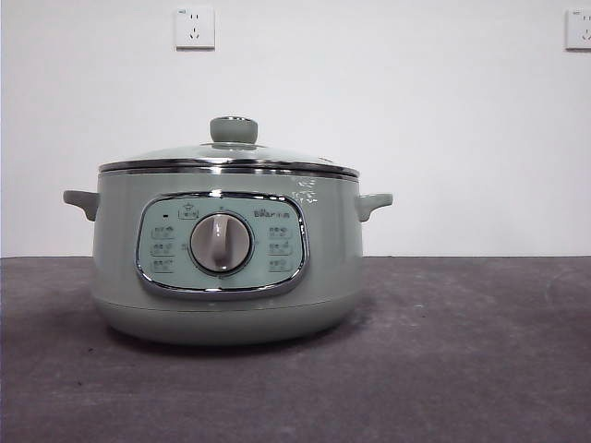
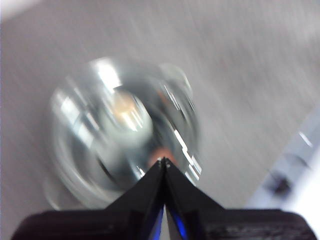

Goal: Pick up the egg,open the lid,put the egg in the pot,close the lid

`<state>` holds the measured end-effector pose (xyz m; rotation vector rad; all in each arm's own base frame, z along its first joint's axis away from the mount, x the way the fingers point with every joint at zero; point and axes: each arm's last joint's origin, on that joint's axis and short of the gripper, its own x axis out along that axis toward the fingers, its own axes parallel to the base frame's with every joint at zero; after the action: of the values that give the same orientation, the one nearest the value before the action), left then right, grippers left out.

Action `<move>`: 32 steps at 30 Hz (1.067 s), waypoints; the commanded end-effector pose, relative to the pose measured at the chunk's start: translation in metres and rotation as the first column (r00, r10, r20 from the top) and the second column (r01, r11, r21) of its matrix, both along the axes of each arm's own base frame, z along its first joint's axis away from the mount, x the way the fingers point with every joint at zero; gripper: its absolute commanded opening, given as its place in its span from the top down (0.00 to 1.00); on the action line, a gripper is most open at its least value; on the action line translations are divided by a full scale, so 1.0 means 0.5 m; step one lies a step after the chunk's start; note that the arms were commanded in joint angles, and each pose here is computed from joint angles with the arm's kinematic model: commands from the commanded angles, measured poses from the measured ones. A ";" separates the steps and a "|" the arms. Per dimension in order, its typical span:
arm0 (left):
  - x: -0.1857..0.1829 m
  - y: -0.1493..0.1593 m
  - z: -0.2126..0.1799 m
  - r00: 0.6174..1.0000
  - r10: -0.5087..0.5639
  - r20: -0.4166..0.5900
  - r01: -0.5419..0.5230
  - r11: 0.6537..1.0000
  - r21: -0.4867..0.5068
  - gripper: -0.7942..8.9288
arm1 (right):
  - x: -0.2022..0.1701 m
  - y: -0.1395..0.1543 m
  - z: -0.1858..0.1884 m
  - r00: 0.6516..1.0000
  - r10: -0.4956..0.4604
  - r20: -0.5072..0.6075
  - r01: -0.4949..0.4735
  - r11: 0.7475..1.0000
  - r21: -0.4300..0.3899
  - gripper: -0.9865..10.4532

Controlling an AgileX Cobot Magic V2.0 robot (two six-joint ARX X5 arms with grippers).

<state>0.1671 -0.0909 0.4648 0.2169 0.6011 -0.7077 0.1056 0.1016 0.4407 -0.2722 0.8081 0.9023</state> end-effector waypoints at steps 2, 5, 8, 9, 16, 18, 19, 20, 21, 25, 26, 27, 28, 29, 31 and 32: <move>-0.028 0.050 0.060 0.947 0.020 0.321 -0.002 0.998 -0.057 0.92 | -0.001 -0.001 -0.003 1.000 -0.007 -0.013 0.007 1.000 -0.004 0.91; -0.068 0.100 0.083 0.844 0.120 0.523 -0.048 0.988 -0.148 0.92 | -0.001 -0.001 -0.003 1.000 -0.007 -0.012 0.007 1.000 -0.004 0.91; -0.097 0.133 0.055 0.751 0.222 0.622 -0.136 0.974 -0.183 0.92 | -0.002 -0.001 -0.003 1.000 -0.007 -0.012 0.007 1.000 -0.003 0.91; -0.106 0.142 0.037 0.722 0.249 0.645 -0.163 0.968 -0.192 0.92 | -0.002 -0.002 -0.002 1.000 -0.007 -0.011 0.007 1.000 -0.003 0.91; -0.136 0.175 -0.135 0.628 0.393 0.672 -0.343 0.914 -0.214 0.92 | -0.002 -0.002 -0.002 1.000 -0.007 -0.012 0.007 1.000 -0.003 0.91; -0.141 0.178 -0.196 0.640 0.413 0.648 -0.373 0.904 -0.207 0.92 | -0.004 -0.003 -0.002 1.000 -0.007 -0.011 0.007 1.000 -0.003 0.91; -0.143 0.179 -0.222 0.649 0.416 0.637 -0.380 0.903 -0.202 0.92 | -0.004 -0.004 -0.002 1.000 -0.007 -0.012 0.007 1.000 -0.003 0.91; -0.147 0.180 -0.262 0.662 0.422 0.619 -0.392 0.899 -0.194 0.92 | -0.005 -0.004 -0.002 1.000 -0.007 -0.011 0.007 1.000 -0.003 0.91; -0.147 0.181 -0.279 0.667 0.426 0.611 -0.398 0.897 -0.191 0.92 | -0.005 -0.004 -0.002 1.000 -0.007 -0.011 0.007 1.000 -0.002 0.91; -0.149 0.186 -0.387 0.665 0.485 0.568 -0.461 0.865 -0.198 0.92 | -0.005 -0.004 -0.002 1.000 -0.006 -0.011 0.006 1.000 -0.002 0.91; -0.149 0.187 -0.409 0.667 0.495 0.557 -0.466 0.860 -0.206 0.92 | -0.005 -0.004 -0.002 1.000 -0.006 -0.011 0.006 1.000 -0.003 0.91; -0.149 0.187 -0.437 0.671 0.504 0.543 -0.472 0.856 -0.211 0.92 | -0.005 -0.004 -0.002 1.000 -0.007 -0.011 0.007 1.000 -0.002 0.91; -0.150 0.188 -0.456 0.674 0.510 0.535 -0.476 0.853 -0.214 0.92 | -0.005 -0.004 -0.002 1.000 -0.007 -0.011 0.007 1.000 -0.003 0.91; -0.149 0.188 -0.477 0.675 0.516 0.527 -0.481 0.850 -0.216 0.92 | -0.005 -0.004 -0.002 1.000 -0.007 -0.011 0.007 1.000 -0.003 0.91; -0.148 0.190 -0.511 0.674 0.530 0.514 -0.496 0.841 -0.216 0.92 | -0.005 -0.004 -0.002 1.000 -0.007 -0.011 0.007 1.000 -0.003 0.91; -0.148 0.191 -0.526 0.674 0.535 0.509 -0.503 0.838 -0.214 0.92 | -0.005 -0.004 -0.002 1.000 -0.007 -0.011 0.007 1.000 -0.002 0.91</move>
<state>0.0930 0.0039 0.2045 0.1874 0.0710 -0.0838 0.1041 0.1003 0.4414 -0.2711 0.8031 0.9025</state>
